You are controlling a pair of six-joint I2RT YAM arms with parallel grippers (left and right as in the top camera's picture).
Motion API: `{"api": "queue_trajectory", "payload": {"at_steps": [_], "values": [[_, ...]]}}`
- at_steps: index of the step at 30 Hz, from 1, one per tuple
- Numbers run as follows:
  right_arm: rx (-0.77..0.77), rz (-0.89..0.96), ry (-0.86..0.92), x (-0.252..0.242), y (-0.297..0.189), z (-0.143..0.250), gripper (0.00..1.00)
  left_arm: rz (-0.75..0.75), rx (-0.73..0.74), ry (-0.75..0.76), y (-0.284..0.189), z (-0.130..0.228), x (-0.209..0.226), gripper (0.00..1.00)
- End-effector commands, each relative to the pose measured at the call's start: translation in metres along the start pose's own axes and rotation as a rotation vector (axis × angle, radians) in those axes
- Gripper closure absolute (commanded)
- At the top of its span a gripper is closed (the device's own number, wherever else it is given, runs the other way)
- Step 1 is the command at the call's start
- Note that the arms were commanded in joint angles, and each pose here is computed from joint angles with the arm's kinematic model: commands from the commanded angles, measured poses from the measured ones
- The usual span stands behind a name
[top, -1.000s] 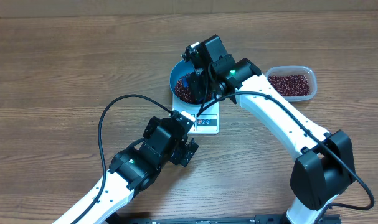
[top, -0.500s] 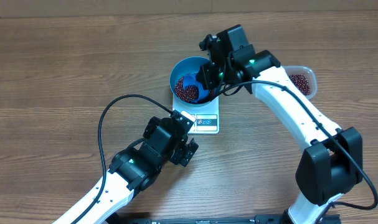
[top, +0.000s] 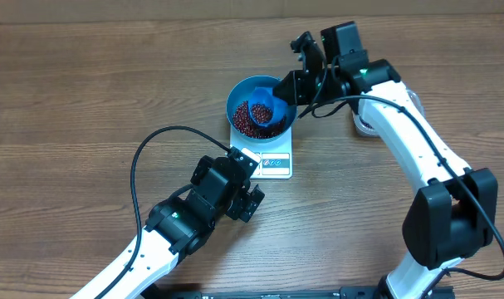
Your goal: Scoop item into bowl and weigh 150g on scale
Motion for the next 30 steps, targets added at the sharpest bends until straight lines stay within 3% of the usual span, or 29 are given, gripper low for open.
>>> {"api": "queue_trajectory", "payload": {"at_steps": [1,30], "values": [[-0.022,-0.041,0.020,0.001,-0.011,-0.010,0.96,-0.017,0.004,0.016,0.000,0.004,0.003,0.00],[-0.087,0.001,-0.003,0.004,-0.030,-0.020,0.96,-0.017,0.004,0.016,0.000,0.003,0.003,0.00]]}}
Point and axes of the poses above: each gripper's point midway between its finger pads, its own y axis out along the fingers, its own x axis along the line the jaws close on, z = x × y, the point moved 2 cm from there along -y, back along the fingers, and after that the axes turned 8 degrees about y, right-handed, at the moved point
